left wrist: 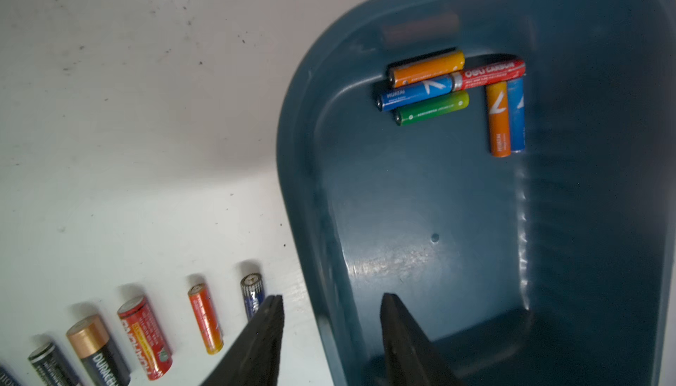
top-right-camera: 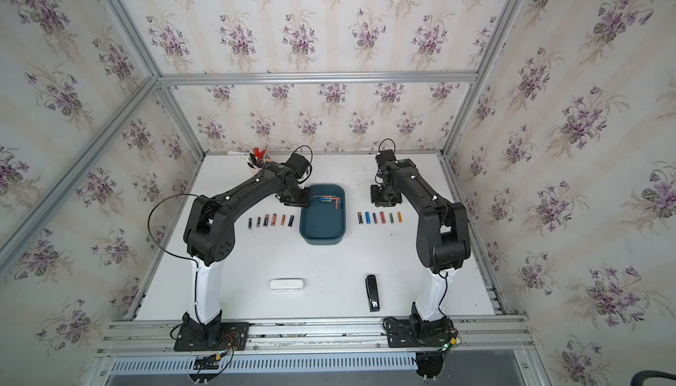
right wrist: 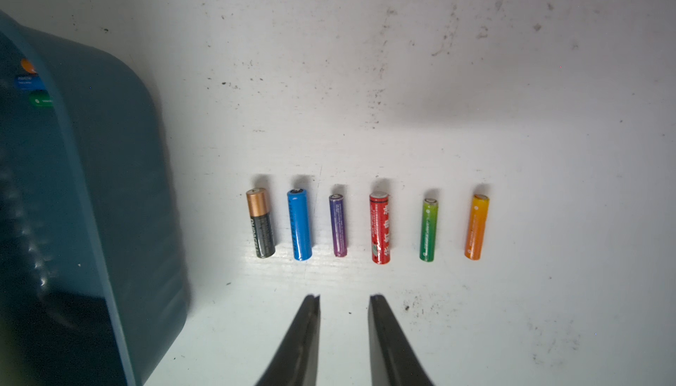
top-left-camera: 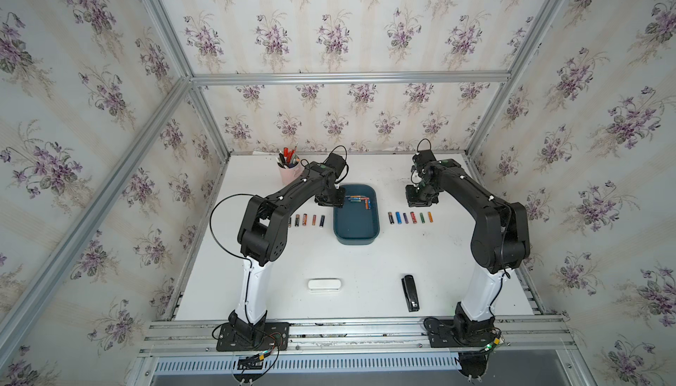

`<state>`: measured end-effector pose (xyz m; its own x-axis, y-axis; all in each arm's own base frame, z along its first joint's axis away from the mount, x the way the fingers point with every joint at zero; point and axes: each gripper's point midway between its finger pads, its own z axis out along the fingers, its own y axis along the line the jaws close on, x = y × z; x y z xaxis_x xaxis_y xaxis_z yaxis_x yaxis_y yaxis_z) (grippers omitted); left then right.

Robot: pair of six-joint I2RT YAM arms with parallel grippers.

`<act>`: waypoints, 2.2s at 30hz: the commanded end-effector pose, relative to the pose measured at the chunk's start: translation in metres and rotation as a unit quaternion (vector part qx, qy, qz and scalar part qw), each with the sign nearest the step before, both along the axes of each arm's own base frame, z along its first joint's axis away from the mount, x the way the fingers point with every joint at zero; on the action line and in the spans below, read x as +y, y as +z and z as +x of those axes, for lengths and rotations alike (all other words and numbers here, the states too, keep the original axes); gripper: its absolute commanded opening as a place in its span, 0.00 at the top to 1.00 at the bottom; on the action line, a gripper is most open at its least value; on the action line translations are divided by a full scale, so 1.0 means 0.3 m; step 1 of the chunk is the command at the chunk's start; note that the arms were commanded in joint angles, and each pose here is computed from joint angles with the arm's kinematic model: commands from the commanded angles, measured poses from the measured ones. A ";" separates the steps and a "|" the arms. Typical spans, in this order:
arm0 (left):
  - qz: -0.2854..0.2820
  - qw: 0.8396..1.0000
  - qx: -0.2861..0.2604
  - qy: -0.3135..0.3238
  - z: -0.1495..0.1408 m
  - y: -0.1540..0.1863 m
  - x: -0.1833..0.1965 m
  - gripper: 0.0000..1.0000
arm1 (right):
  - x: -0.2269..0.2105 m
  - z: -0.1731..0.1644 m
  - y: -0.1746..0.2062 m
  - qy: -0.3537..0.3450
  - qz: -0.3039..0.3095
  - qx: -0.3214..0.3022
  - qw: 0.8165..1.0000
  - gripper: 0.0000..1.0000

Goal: Take the batteries out of the storage box
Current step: Adjust the storage box at the center of the board.

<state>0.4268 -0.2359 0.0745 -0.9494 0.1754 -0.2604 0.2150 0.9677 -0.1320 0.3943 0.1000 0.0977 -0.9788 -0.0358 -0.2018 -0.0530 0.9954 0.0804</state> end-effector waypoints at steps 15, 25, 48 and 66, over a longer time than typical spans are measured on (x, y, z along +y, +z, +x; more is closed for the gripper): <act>0.044 0.998 0.040 0.004 0.017 -0.053 0.017 0.86 | 0.002 0.000 -0.001 0.014 0.003 -0.005 1.000 0.71; 0.059 0.998 0.032 0.002 0.012 0.071 0.027 0.96 | -0.002 -0.021 -0.023 0.013 0.014 -0.008 1.000 0.71; -0.002 0.991 0.133 -0.013 -0.143 0.172 -0.026 0.96 | 0.031 0.006 -0.021 0.014 0.045 -0.024 0.999 0.71; -0.234 0.951 0.200 0.023 -0.163 0.095 -0.130 0.95 | -0.055 0.019 0.010 -0.007 0.028 -0.025 0.999 0.71</act>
<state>0.3704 -0.2719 0.1006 -0.9885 0.0953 0.1176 0.0031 0.7893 -0.6140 0.4030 0.0841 0.0970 -0.9658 -0.0028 -0.2593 -0.0402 0.9895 0.1391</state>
